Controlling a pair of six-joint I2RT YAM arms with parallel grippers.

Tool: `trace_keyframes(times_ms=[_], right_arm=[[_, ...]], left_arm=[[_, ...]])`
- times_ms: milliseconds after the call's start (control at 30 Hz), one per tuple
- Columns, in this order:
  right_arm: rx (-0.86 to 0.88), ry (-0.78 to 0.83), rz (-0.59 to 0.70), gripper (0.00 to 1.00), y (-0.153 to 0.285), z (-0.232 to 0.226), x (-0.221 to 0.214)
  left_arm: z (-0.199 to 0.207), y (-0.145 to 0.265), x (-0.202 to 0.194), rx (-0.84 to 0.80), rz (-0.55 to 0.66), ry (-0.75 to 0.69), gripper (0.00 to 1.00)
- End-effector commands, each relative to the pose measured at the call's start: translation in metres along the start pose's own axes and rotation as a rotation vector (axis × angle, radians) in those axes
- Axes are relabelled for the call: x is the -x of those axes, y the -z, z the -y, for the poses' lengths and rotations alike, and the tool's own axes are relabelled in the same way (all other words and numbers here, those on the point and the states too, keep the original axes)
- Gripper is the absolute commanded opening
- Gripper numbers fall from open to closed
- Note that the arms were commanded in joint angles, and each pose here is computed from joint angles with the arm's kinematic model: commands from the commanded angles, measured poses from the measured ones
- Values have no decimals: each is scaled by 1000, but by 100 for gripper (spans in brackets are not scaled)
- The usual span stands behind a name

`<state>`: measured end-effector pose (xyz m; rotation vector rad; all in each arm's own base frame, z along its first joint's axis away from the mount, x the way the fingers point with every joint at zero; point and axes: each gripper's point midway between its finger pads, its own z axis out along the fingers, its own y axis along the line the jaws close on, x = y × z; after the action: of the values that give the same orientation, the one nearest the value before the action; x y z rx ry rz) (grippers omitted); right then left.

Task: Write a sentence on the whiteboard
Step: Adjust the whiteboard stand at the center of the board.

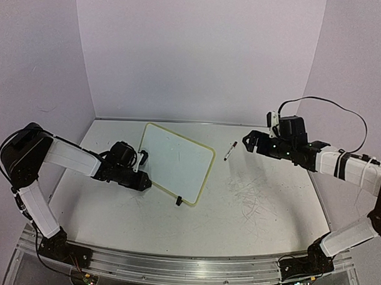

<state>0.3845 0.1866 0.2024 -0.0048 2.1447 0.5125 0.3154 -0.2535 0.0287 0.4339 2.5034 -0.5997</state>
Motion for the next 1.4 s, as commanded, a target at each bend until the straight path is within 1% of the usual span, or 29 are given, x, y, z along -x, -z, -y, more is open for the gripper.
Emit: trace_keyframes(times_ms=[0, 133, 333, 400, 467, 533, 633, 700, 833, 867, 900, 1000, 1100, 1167, 1200, 1267, 1333, 1367], right_arm=[[13, 10, 54, 98, 11, -6, 15], [1, 12, 57, 98, 13, -3, 15], [8, 8, 47, 98, 10, -5, 14], [9, 10, 49, 98, 10, -5, 15], [-27, 20, 61, 98, 12, -1, 18], [-104, 45, 74, 98, 15, 9, 20], [-228, 78, 63, 98, 19, 25, 24], [-284, 96, 54, 98, 24, 30, 25], [-287, 153, 23, 98, 27, 8, 15], [-279, 161, 14, 98, 27, 1, 12], [-263, 175, -5, 98, 27, -9, 5], [-212, 184, -51, 98, 27, -38, -12], [-137, 186, -111, 98, 25, -66, -37], [-96, 197, -160, 98, 20, -83, -60], [-81, 203, -187, 97, 17, -88, -72], [-50, 206, -249, 93, 7, -96, -97], [-5, 195, -312, 87, -5, -104, -126], [18, 189, -322, 85, -9, -108, -135]], left_arm=[[10, -4, 24, 21, 61, -45, 39], [8, -9, 19, 42, 47, -61, 37], [30, -11, 25, 41, 75, -49, 24], [35, -13, 25, 63, 90, -32, 20], [42, -13, 23, 82, 104, -15, 17], [50, -14, 23, 95, 119, 0, 17], [69, -15, 23, 85, 137, 26, 21], [83, -19, 19, 69, 136, 27, 21], [104, -29, 10, 48, 130, 8, 23], [109, -32, 8, 39, 123, -2, 24], [115, -34, 4, 28, 114, -13, 29], [128, -33, -3, -7, 95, -57, 44], [129, -14, -3, -24, 119, -80, 56], [129, 2, 0, -33, 145, -102, 60], [128, 11, 2, -36, 161, -105, 65], [128, 29, 6, -52, 194, -105, 79], [131, 48, 14, -69, 233, -102, 83], [131, 56, 18, -68, 252, -102, 84]])
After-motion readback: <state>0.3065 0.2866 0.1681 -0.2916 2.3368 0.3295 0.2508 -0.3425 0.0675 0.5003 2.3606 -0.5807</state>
